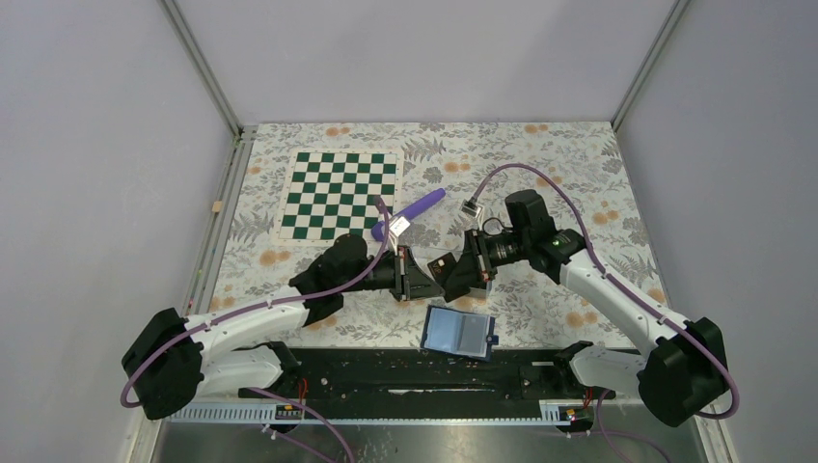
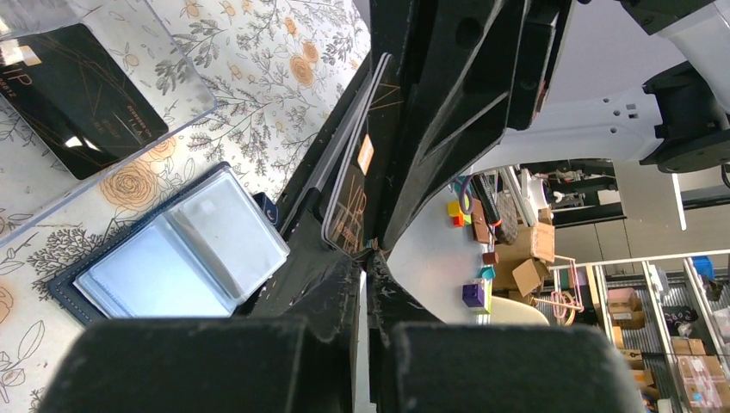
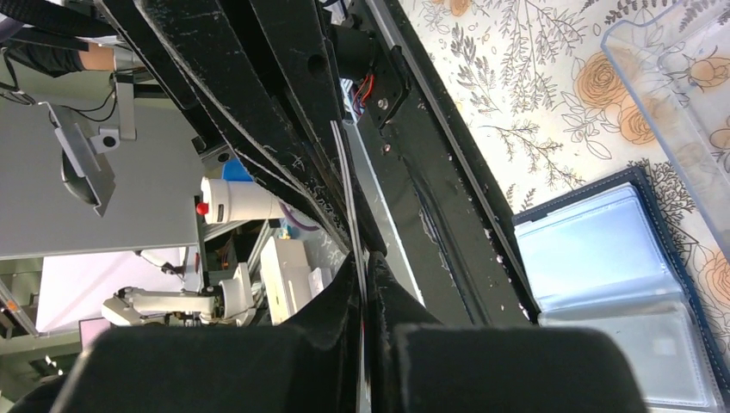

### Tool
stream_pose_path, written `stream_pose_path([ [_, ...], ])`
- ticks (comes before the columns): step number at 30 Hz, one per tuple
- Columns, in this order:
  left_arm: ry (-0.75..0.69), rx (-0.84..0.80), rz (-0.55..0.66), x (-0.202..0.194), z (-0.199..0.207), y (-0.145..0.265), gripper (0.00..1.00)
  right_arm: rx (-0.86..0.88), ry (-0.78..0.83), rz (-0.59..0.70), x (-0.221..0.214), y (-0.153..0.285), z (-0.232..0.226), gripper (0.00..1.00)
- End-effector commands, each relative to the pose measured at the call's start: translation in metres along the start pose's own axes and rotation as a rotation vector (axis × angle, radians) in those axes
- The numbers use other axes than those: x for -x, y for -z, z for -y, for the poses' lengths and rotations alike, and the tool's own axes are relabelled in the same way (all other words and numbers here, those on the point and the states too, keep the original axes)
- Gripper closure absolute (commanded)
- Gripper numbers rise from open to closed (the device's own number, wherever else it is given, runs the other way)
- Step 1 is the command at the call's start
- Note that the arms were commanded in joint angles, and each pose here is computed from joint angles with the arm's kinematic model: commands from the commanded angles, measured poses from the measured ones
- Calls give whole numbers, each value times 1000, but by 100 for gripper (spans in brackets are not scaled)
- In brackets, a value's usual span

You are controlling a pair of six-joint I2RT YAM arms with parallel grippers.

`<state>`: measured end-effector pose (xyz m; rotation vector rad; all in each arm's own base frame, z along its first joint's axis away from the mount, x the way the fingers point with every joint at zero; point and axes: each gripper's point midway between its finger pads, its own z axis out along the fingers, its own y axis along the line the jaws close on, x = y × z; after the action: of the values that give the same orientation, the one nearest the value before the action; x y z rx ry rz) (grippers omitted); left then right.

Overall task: Put the credit cards into the card holder
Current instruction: Place the credit card in the storage box.

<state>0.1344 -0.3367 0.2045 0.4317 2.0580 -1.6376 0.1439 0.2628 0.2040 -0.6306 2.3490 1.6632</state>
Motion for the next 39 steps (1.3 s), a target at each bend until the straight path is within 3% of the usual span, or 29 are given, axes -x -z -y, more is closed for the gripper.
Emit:
stream_pose_path([
  [1,-72,-18,109,30,15,0,100,-56,-35,21,4,1,-2,100],
  [7,-78,38,140,33,6,6,100,-102,-186,56,11,-3,6,100],
  [11,-93,48,163,35,6,10,98,-103,-179,90,13,-1,4,100],
  [17,-95,85,202,40,1,17,53,-207,-253,151,17,9,13,100],
  [21,-106,107,225,42,0,23,42,-317,-442,198,18,21,32,100],
  [29,-117,136,227,39,-5,29,35,-386,-669,309,26,42,32,100],
  [32,-113,133,227,39,-4,28,35,-392,-672,331,29,44,32,100],
  [35,-98,116,221,38,-2,27,35,-354,-620,332,34,44,24,100],
  [39,-58,73,218,40,4,20,35,-198,-428,322,45,40,-3,100],
])
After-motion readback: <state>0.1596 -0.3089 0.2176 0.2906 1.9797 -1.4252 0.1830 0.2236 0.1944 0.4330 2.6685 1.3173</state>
